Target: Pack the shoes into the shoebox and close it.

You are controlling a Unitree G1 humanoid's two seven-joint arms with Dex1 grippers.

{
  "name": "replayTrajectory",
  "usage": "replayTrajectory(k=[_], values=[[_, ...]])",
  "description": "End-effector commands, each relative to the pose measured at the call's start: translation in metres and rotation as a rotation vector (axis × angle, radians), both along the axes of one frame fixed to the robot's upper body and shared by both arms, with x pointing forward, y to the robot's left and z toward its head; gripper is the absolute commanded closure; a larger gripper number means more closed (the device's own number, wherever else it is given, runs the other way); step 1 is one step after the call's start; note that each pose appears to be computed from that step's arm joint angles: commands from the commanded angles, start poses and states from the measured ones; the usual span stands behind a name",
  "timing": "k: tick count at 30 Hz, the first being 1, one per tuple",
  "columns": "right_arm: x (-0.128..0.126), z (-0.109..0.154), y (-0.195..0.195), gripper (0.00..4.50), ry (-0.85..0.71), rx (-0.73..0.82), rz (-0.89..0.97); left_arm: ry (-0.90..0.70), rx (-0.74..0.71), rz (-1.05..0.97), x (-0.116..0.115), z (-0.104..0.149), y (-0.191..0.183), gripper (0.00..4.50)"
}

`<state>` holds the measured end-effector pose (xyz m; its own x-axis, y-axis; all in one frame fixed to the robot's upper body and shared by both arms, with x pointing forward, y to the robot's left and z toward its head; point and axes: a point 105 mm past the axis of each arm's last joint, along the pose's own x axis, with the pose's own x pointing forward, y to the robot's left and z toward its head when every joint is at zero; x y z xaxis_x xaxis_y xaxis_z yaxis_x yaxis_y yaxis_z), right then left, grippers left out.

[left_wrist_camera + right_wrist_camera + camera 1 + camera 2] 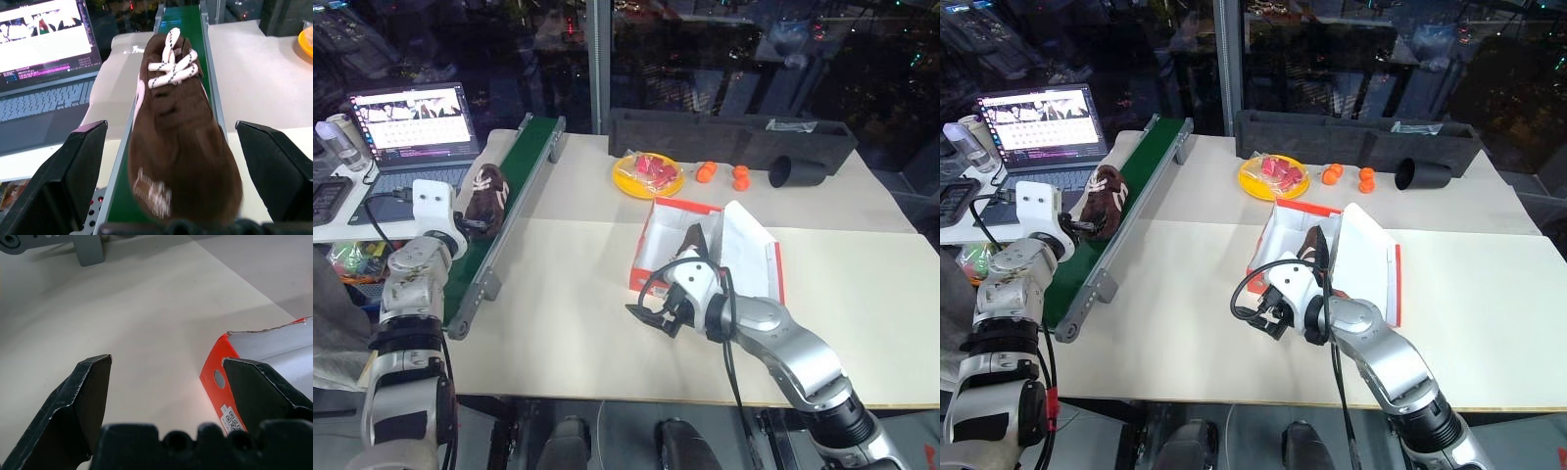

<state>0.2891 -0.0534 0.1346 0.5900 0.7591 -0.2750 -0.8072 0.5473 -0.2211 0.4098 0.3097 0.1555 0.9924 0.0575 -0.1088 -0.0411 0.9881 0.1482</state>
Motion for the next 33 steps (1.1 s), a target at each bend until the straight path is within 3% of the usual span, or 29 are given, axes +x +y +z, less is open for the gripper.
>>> replayTrajectory(k=[1, 3, 4, 11, 17, 25, 28, 33], values=[[-0.002, 0.014, 0.002, 0.22, -0.050, 0.024, 0.000, 0.072, 0.006, 0.015, 0.001, -0.012, -0.002, 0.00], [-0.002, 0.016, 0.002, 0.22, -0.052, 0.032, 0.000, 0.079, -0.009, 0.012, 0.002, -0.013, -0.005, 0.00], [-0.001, 0.017, 0.002, 0.00, -0.052, 0.035, -0.001, 0.076, -0.015, 0.009, 0.002, -0.013, -0.006, 0.51], [-0.001, 0.019, 0.002, 0.00, -0.057, 0.043, -0.008, 0.073, -0.018, -0.004, 0.006, -0.011, -0.011, 2.37], [0.001, 0.019, 0.001, 0.00, -0.058, 0.043, -0.016, 0.062, -0.013, -0.007, 0.008, -0.010, -0.012, 2.37], [0.002, 0.020, 0.000, 0.00, -0.060, 0.046, -0.029, 0.030, -0.030, -0.037, 0.007, -0.007, -0.020, 4.23], [0.003, 0.021, -0.001, 0.00, -0.059, 0.054, -0.037, -0.012, -0.043, -0.030, 0.008, 0.000, -0.021, 4.23], [0.025, 0.037, -0.012, 0.00, -0.027, 0.183, -0.178, -0.205, -0.115, -0.062, 0.010, 0.037, -0.037, 4.23]])
